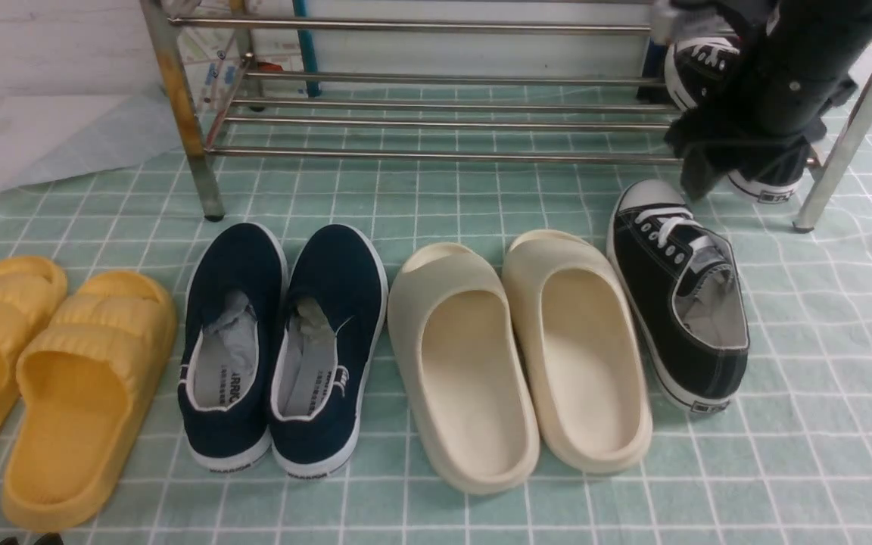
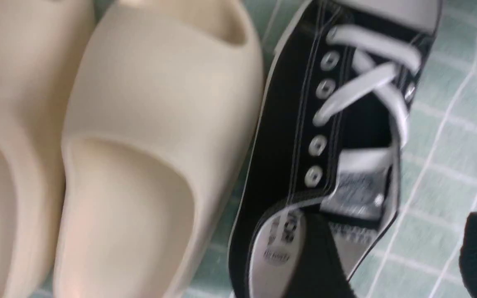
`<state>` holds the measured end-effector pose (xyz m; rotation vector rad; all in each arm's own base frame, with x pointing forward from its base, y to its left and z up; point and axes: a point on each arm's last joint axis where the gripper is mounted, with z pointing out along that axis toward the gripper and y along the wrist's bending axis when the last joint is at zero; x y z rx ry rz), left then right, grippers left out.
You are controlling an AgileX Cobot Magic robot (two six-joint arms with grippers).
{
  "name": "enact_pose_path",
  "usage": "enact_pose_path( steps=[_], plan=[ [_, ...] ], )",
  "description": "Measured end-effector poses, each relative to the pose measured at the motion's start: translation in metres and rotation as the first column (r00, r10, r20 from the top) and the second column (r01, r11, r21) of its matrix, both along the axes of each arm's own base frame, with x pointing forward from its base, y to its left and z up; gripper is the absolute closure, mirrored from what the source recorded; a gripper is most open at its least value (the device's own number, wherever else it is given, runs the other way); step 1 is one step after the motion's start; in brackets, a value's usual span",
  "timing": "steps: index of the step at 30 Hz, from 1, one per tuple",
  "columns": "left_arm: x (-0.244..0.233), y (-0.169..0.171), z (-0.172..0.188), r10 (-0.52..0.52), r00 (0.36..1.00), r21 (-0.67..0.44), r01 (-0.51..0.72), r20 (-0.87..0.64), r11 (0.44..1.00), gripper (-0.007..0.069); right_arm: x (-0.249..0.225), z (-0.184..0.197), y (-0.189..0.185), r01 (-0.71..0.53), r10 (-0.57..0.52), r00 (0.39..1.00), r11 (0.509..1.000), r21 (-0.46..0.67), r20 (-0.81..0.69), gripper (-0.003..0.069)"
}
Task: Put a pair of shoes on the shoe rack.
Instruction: Use the right arm to grab the shoe closest to it, then use the right arm to put a shoe into the shoe rack
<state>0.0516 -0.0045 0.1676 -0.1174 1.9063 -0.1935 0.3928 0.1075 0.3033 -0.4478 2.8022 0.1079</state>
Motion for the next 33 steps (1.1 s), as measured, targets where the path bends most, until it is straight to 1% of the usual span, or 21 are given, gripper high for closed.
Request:
enact_pose_path(
  steps=[1,2,4,6,8,11,13,15,16,17,18,19,20,21,22,23,26,29,30,31,33],
  plan=[
    [0.0,0.0,0.0,0.0,1.0,0.0,0.0,0.0,1.0,0.0386,-0.006,-0.011,-0.001,0.016,-0.016,0.999,1.0,-0.004,-0.036,0.0188],
    [0.0,0.0,0.0,0.0,1.0,0.0,0.0,0.0,1.0,0.0386,-0.006,-0.01,-0.001,0.02,-0.02,0.999,1.0,0.0,-0.034,0.0188],
    [0.0,0.0,0.0,0.0,1.0,0.0,0.0,0.0,1.0,0.0386,-0.015,-0.044,-0.001,0.059,-0.058,0.993,0.998,0.011,-0.107,0.019],
    [0.0,0.0,0.0,0.0,1.0,0.0,0.0,0.0,1.0,0.0386,-0.021,-0.063,0.001,0.076,-0.07,0.987,0.996,0.036,-0.141,0.019],
    [0.0,0.0,0.0,0.0,1.0,0.0,0.0,0.0,1.0,0.0386,-0.025,-0.075,0.002,0.09,-0.079,0.983,0.994,0.059,-0.163,0.0195],
    [0.0,0.0,0.0,0.0,1.0,0.0,0.0,0.0,1.0,0.0386,-0.026,-0.086,0.004,0.09,-0.078,0.986,0.993,0.078,-0.147,0.0222],
    [0.0,0.0,0.0,0.0,1.0,0.0,0.0,0.0,1.0,0.0386,-0.025,-0.091,0.006,0.086,-0.074,0.988,0.993,0.081,-0.136,0.0264],
    [0.0,0.0,0.0,0.0,1.0,0.0,0.0,0.0,1.0,0.0386,-0.022,-0.098,0.008,0.089,-0.077,0.988,0.992,0.084,-0.137,0.0327],
    [0.0,0.0,0.0,0.0,1.0,0.0,0.0,0.0,1.0,0.0386,-0.022,-0.099,0.008,0.089,-0.077,0.987,0.992,0.086,-0.138,0.0342],
    [0.0,0.0,0.0,0.0,1.0,0.0,0.0,0.0,1.0,0.0386,-0.02,-0.103,0.009,0.088,-0.075,0.987,0.992,0.086,-0.144,0.0405],
    [0.0,0.0,0.0,0.0,1.0,0.0,0.0,0.0,1.0,0.0386,-0.02,-0.104,0.009,0.087,-0.074,0.987,0.992,0.089,-0.145,0.0447],
    [0.0,0.0,0.0,0.0,1.0,0.0,0.0,0.0,1.0,0.0386,-0.021,-0.103,0.01,0.079,-0.065,0.987,0.993,0.092,-0.145,0.054],
    [0.0,0.0,0.0,0.0,1.0,0.0,0.0,0.0,1.0,0.0386,-0.021,-0.103,0.01,0.076,-0.062,0.988,0.993,0.092,-0.144,0.0553],
    [0.0,0.0,0.0,0.0,1.0,0.0,0.0,0.0,1.0,0.0386,-0.022,-0.1,0.01,0.068,-0.055,0.989,0.993,0.094,-0.14,0.0615],
    [0.0,0.0,0.0,0.0,1.0,0.0,0.0,0.0,1.0,0.0386,-0.023,-0.096,0.009,0.061,-0.049,0.99,0.994,0.086,-0.132,0.0645],
    [0.0,0.0,0.0,0.0,1.0,0.0,0.0,0.0,1.0,0.0386,-0.024,-0.095,0.009,0.059,-0.048,0.99,0.995,0.083,-0.134,0.0647],
    [0.0,0.0,0.0,0.0,1.0,0.0,0.0,0.0,1.0,0.0386,-0.035,-0.072,0.002,0.035,-0.029,0.993,0.998,0.049,-0.114,0.0648],
    [0.0,0.0,0.0,0.0,1.0,0.0,0.0,0.0,1.0,0.0386,-0.047,-0.049,-0.001,0.028,-0.022,0.995,0.998,0.063,-0.095,0.0646],
    [0.0,0.0,0.0,0.0,1.0,0.0,0.0,0.0,1.0,0.0386,-0.048,-0.047,-0.001,0.028,-0.022,0.995,0.998,0.065,-0.093,0.0646],
    [0.0,0.0,0.0,0.0,1.0,0.0,0.0,0.0,1.0,0.0386,-0.054,-0.034,-0.002,0.02,-0.015,0.997,0.997,0.075,-0.069,0.0645],
    [0.0,0.0,0.0,0.0,1.0,0.0,0.0,0.0,1.0,0.0386,-0.057,-0.028,-0.003,0.01,-0.005,0.999,0.997,0.077,-0.053,0.0645]
  ],
)
